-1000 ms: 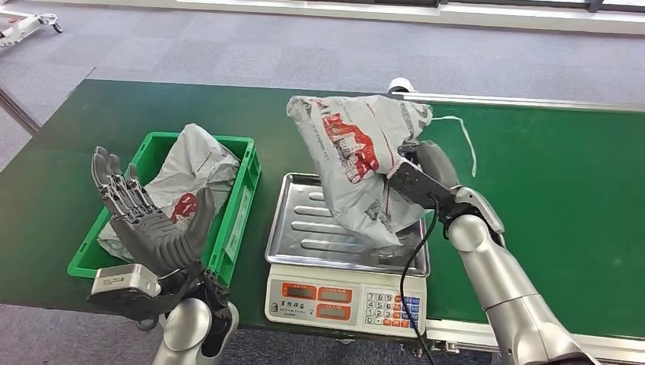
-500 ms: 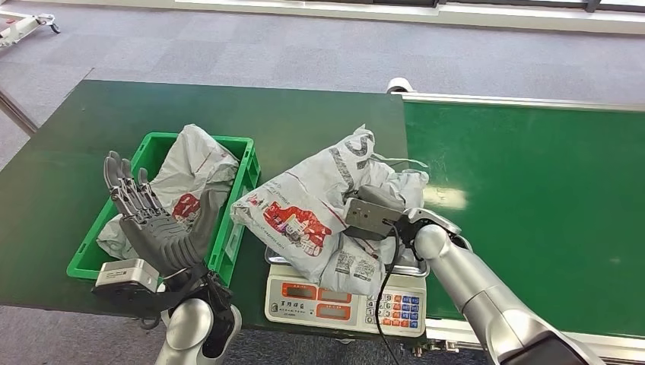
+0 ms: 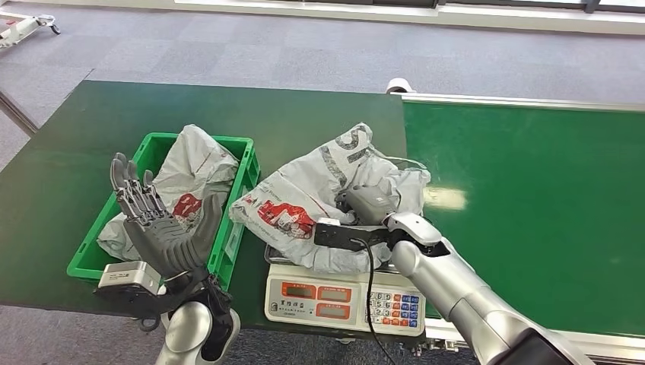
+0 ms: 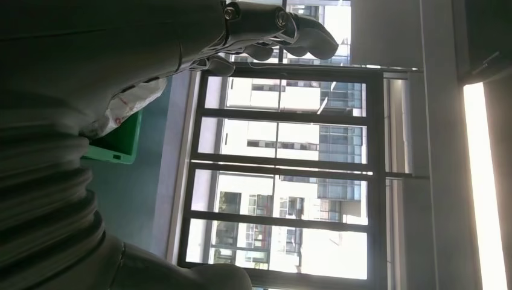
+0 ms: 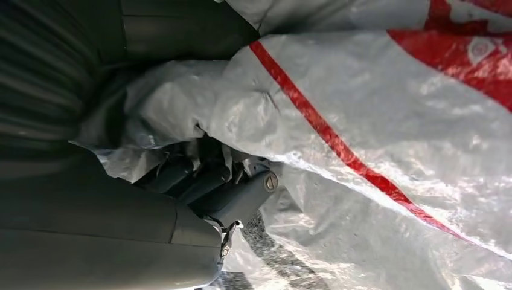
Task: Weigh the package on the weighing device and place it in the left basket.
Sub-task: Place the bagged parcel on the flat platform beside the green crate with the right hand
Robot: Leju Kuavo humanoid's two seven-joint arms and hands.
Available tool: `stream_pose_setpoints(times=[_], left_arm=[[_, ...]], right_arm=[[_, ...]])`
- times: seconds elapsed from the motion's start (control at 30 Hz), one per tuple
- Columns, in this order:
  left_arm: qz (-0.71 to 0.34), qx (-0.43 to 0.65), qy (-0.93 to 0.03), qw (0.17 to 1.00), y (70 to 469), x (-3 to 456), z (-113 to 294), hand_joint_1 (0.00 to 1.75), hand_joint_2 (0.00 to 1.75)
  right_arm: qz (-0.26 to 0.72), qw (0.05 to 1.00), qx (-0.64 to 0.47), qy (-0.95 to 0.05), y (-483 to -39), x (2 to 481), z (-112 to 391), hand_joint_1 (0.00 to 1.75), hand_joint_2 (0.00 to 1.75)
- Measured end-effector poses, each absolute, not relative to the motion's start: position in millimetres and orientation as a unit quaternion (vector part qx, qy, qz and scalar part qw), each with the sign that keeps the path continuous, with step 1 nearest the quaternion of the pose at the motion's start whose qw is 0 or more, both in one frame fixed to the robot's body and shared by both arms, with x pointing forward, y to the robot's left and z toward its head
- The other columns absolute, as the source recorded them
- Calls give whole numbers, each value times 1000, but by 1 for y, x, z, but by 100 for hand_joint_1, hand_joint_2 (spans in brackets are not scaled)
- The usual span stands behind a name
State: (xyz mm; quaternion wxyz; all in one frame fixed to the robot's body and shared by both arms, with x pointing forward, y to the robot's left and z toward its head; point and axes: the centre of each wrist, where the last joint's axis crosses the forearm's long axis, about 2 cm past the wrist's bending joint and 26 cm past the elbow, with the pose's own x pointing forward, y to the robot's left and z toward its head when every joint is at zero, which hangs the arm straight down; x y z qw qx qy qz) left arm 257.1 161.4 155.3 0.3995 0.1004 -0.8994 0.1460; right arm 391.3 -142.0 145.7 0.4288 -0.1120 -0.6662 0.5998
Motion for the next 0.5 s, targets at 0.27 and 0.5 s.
stream_pose_setpoints(times=[0.27,0.5], left_arm=[[147,97,-898,403,163,257,154,0,175],[143,94,-898,406,163,257,152,0,175]], right_arm=[[579,422,-116,-688,-147,389,140,0,131],[539,421,-74,-726,-153,382,131,0,0]])
